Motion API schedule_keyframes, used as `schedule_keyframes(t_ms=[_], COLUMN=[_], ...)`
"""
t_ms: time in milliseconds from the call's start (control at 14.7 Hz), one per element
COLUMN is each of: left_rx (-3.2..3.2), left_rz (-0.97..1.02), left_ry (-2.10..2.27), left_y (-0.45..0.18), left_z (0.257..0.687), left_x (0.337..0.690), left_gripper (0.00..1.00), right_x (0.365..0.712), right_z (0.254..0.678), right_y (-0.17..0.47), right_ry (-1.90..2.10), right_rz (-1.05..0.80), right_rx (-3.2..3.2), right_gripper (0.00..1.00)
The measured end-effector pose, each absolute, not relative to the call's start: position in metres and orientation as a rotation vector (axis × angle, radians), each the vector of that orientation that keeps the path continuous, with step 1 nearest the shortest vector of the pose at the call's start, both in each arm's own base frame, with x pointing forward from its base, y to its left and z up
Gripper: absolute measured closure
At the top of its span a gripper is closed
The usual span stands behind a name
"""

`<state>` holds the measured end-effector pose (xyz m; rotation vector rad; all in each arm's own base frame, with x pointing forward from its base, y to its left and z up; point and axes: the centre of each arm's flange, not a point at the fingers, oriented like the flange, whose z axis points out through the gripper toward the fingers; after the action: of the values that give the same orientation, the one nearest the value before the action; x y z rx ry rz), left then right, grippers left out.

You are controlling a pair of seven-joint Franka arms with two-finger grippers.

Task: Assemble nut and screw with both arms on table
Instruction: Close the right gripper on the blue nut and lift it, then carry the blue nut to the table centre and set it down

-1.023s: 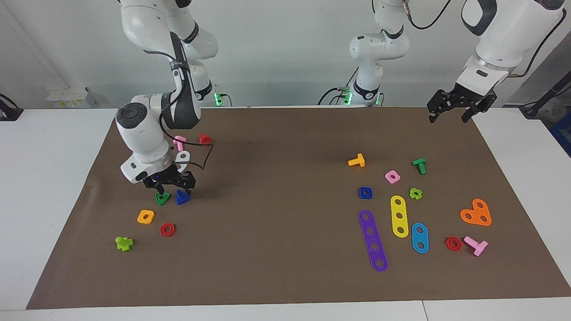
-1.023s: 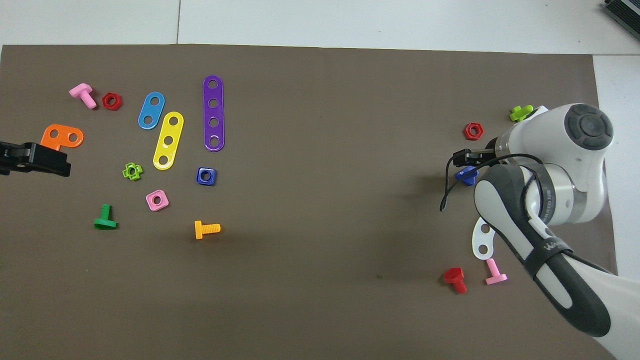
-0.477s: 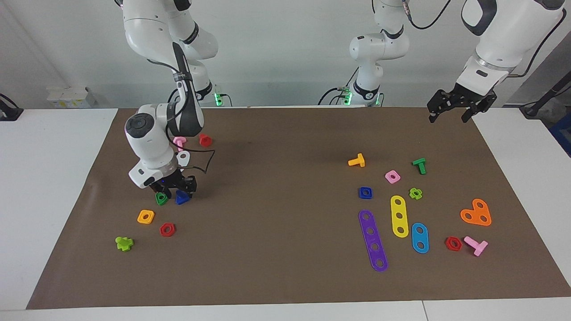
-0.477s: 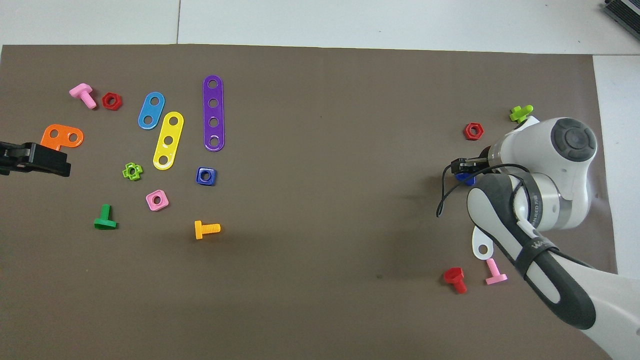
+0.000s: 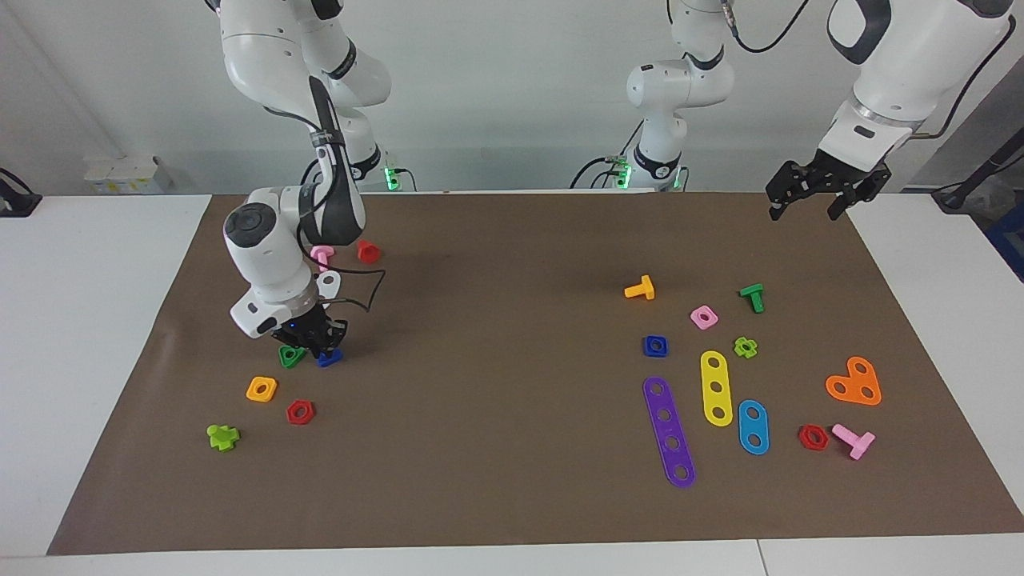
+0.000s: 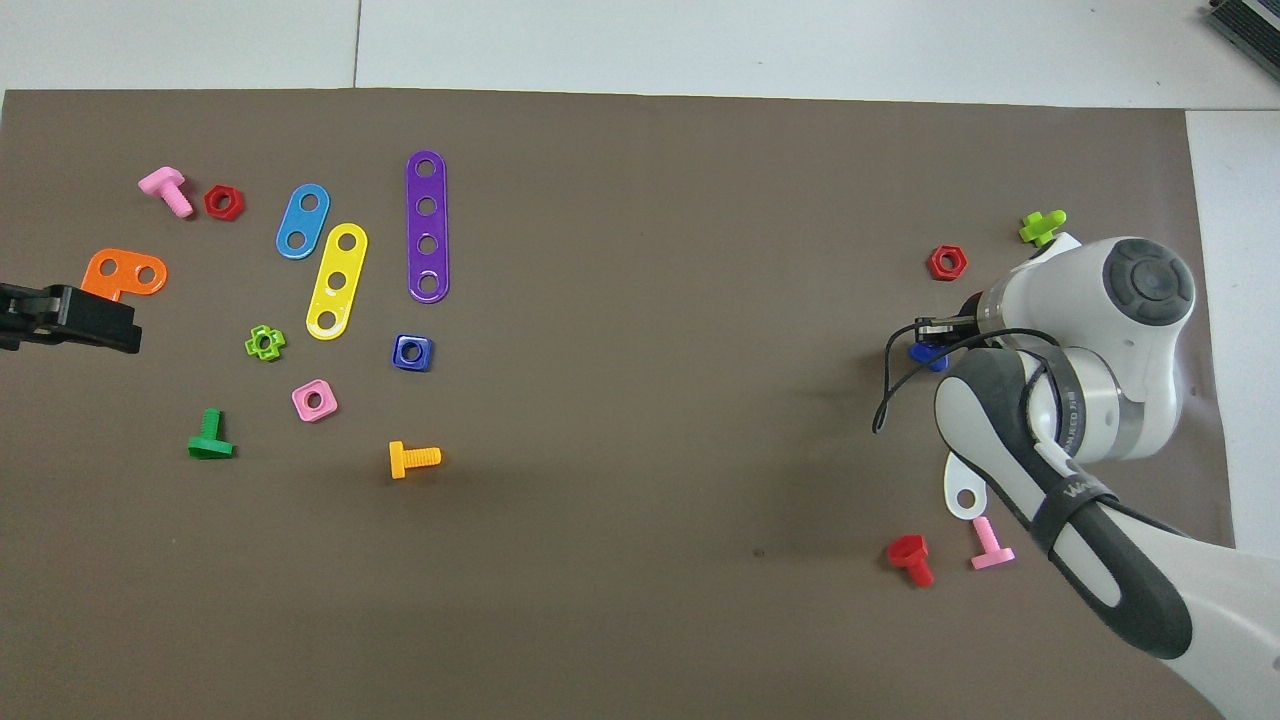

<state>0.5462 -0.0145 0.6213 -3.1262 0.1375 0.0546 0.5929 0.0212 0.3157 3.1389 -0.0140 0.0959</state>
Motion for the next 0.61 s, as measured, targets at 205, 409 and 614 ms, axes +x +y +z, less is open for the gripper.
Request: schedule_keyframes(t_ms=[205,409,614], left_rx=[-3.126,-3.126,-3.126], left_rz=[0.055,0.055,0.055], left_ry=[0.137,0.137,0.138], left_y=[-0.014,-0.014,-0.014], left_z=[0.621,0.621,0.621], left_x=[0.546,0.546,0.546], left_gripper=[0.0,0.0,0.0], right_x=[0.598,0.606,0.603], right_z=[0.326,0.349,0.368], right_y=[0.026,0.069,0.143], right_ry=[-0.016,-0.104,-0.154], right_rz=[0.132,0.202,0.248], right_rx=[3.14,3.152,3.175], right_gripper=[0.81,0.81,0.81])
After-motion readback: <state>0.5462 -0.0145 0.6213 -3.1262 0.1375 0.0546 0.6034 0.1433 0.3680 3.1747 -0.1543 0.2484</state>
